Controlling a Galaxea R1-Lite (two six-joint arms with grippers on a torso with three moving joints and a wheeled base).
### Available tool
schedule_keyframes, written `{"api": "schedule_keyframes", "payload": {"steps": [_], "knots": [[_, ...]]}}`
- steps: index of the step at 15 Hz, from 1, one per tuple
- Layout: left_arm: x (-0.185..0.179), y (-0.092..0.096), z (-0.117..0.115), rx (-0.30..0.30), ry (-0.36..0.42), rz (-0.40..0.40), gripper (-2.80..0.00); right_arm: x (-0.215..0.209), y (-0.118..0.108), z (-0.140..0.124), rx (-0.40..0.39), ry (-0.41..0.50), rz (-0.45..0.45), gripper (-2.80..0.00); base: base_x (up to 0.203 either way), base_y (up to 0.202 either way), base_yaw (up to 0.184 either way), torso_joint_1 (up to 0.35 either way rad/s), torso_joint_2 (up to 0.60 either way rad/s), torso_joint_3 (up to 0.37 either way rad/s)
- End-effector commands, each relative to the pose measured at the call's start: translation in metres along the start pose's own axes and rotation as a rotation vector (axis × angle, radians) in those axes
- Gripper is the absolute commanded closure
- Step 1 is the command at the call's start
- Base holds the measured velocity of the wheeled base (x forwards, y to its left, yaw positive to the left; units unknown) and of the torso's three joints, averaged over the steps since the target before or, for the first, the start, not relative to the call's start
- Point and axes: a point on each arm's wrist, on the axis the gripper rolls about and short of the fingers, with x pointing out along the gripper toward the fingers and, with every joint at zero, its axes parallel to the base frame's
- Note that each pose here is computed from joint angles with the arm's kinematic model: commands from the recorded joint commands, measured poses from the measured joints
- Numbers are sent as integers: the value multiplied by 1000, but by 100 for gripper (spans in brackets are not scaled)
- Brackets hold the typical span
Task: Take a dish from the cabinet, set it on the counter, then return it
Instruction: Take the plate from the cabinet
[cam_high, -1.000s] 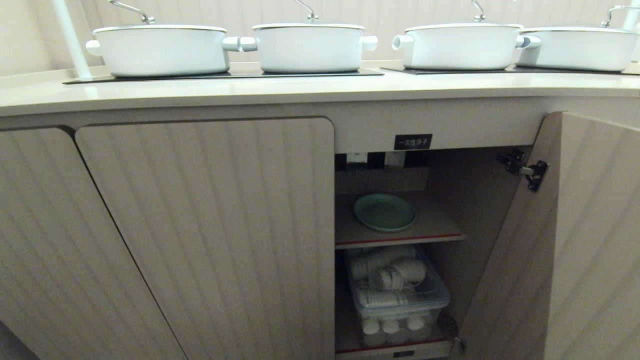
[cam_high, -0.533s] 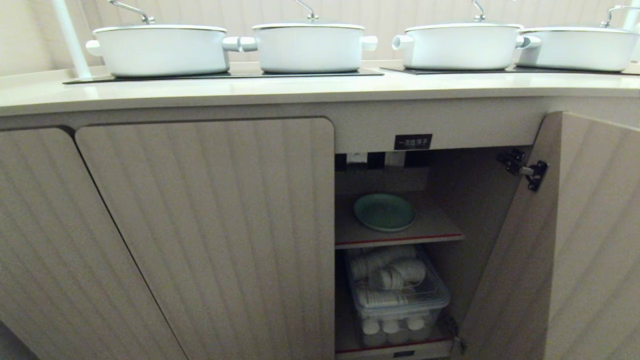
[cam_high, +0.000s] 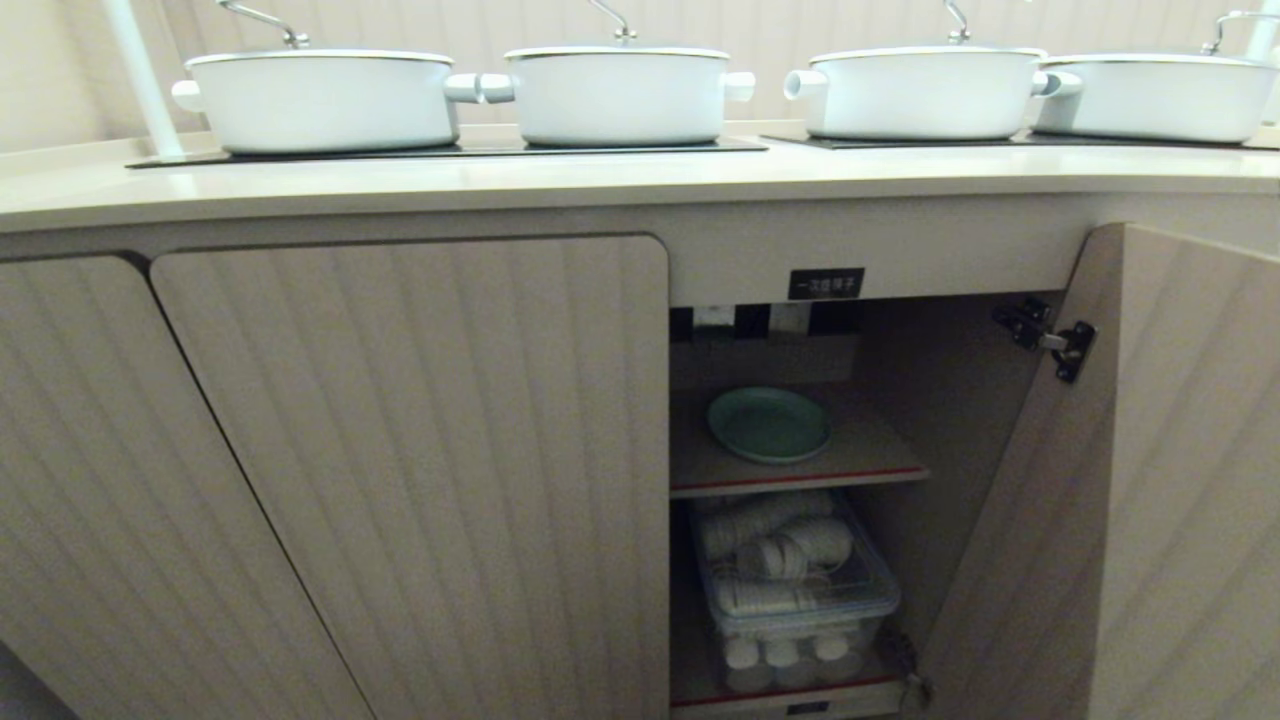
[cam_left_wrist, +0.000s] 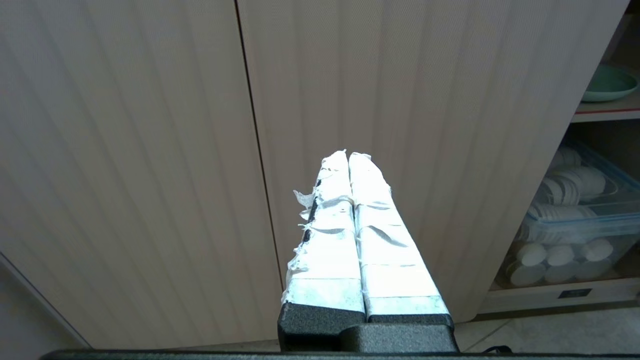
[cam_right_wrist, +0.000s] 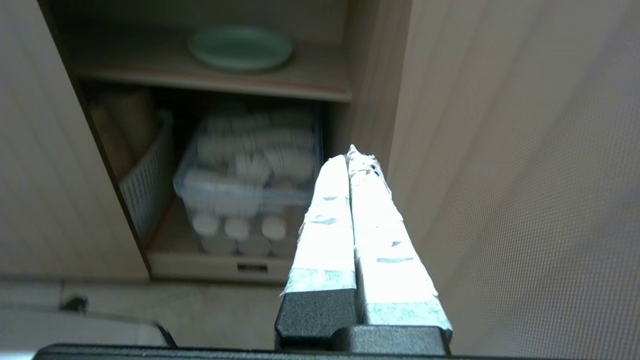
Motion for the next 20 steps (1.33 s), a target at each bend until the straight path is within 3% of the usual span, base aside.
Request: {"api": "schedule_keyframes", "payload": {"steps": [1, 7, 13, 16, 20], "knots": [[0, 0, 0, 0, 0, -1, 0, 7, -1, 3, -13, 77, 21, 0, 0, 0, 0, 0, 0, 0], [0, 0, 0, 0, 0, 1, 0, 48, -2, 45, -26, 196, 234, 0, 0, 0, 0, 0, 0, 0], [0, 0, 0, 0, 0, 1, 0, 132, 2, 88, 16, 328, 265, 0, 0, 0, 0, 0, 0, 0], [0, 0, 0, 0, 0, -1, 0, 184, 7, 91, 27, 368, 269, 0, 0, 0, 0, 0, 0, 0], [0, 0, 0, 0, 0, 1, 0, 257, 19, 69, 29, 392, 273, 0, 0, 0, 0, 0, 0, 0]]}}
